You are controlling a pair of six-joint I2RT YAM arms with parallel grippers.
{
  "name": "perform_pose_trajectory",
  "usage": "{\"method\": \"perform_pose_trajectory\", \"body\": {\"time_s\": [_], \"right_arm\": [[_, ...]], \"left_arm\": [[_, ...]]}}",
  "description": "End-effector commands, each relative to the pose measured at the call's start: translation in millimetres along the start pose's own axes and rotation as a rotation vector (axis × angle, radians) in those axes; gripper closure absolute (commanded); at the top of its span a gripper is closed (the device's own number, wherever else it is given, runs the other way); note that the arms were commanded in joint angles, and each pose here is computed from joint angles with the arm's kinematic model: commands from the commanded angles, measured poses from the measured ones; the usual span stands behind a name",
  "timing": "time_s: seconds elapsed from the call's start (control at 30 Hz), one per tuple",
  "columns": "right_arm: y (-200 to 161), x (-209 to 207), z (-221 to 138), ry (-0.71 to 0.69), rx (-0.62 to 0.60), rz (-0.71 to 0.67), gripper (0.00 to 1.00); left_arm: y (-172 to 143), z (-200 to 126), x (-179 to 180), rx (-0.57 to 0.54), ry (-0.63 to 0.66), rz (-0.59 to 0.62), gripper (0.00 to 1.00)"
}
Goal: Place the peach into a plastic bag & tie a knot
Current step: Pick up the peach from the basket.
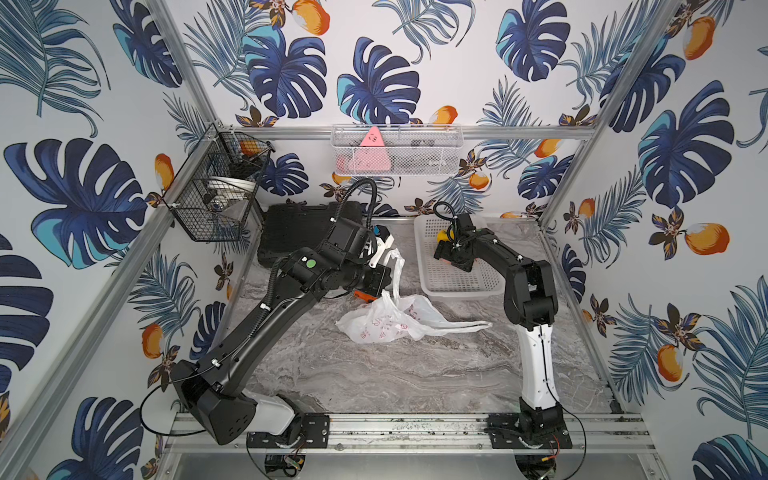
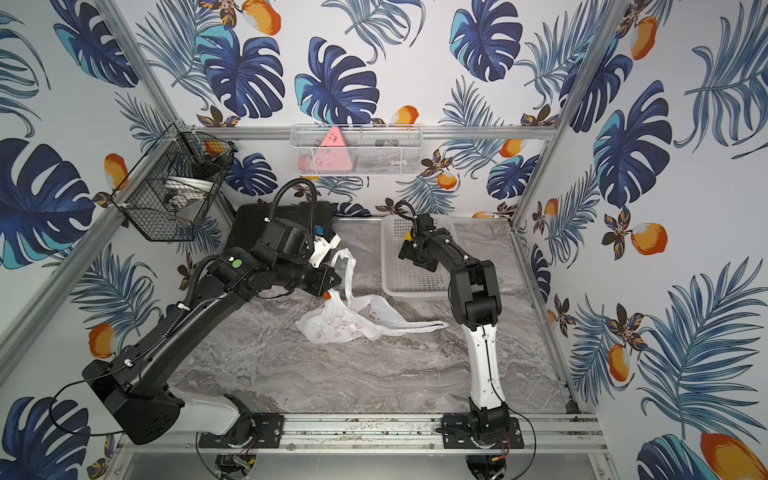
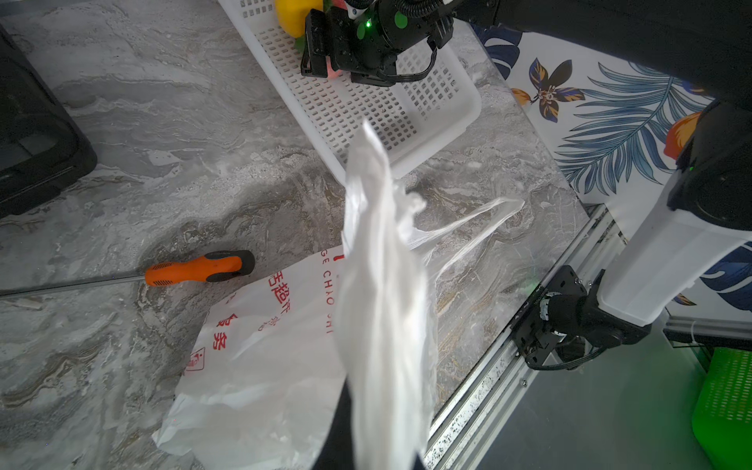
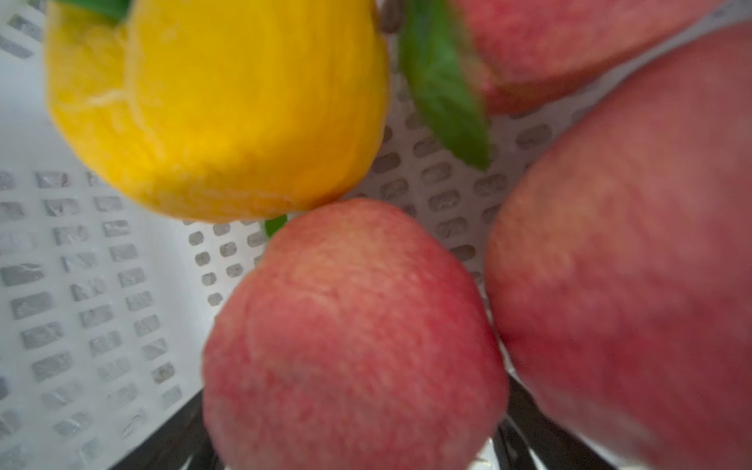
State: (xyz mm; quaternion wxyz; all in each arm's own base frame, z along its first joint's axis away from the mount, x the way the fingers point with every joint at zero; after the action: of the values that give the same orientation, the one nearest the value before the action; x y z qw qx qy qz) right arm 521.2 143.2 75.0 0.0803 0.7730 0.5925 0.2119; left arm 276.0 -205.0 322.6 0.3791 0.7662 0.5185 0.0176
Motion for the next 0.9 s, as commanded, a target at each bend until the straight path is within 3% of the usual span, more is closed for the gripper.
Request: {"method": "perform_pose_trajectory", "body": {"time_s": [0.0,0.27,0.63,0.77,0.87], "right_arm": [[7.5,0.8,-4.7,-0.007,-0.036,0.001,0.07],[16.6,2.7,-9.9,-0.01,-0.076,0.013,0.14],[18.1,8.7,-43.1,0.046,-0.123,0.022,0.39],[2.7,21.6,-92.3,0.125,-0.128,0.001,0.45],[-25.9,42.6,-157.7,0.242,-0.148,-0.075,0.49]], "left_arm": [[1.6,-2.0,-0.7,-0.016,-0.01,0.014,1.0],[1.9,-2.8,-1.6,-0.021,-0.018,0.012,1.0],[2.2,-4.3,-0.2,-0.025,-0.008,0.02,1.0],[7.2,-5.1,1.3,-0.032,0.006,0.037,1.0],[11.8,-6.4,3.7,-0.036,0.02,0.051,1.0]]}}
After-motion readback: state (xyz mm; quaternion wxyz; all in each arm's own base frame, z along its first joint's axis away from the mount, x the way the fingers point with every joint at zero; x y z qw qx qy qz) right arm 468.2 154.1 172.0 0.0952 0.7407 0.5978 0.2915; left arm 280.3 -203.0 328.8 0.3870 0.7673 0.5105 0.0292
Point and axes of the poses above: each gripper's point midway between its finger pads, its own z axis out along the fingers, its own x axis along the line the jaws close on, y = z × x, the point moved 4 cm from there along -z, back along the fingers, and after that the axes turned 3 degrees about -z, right-handed, at the moved point
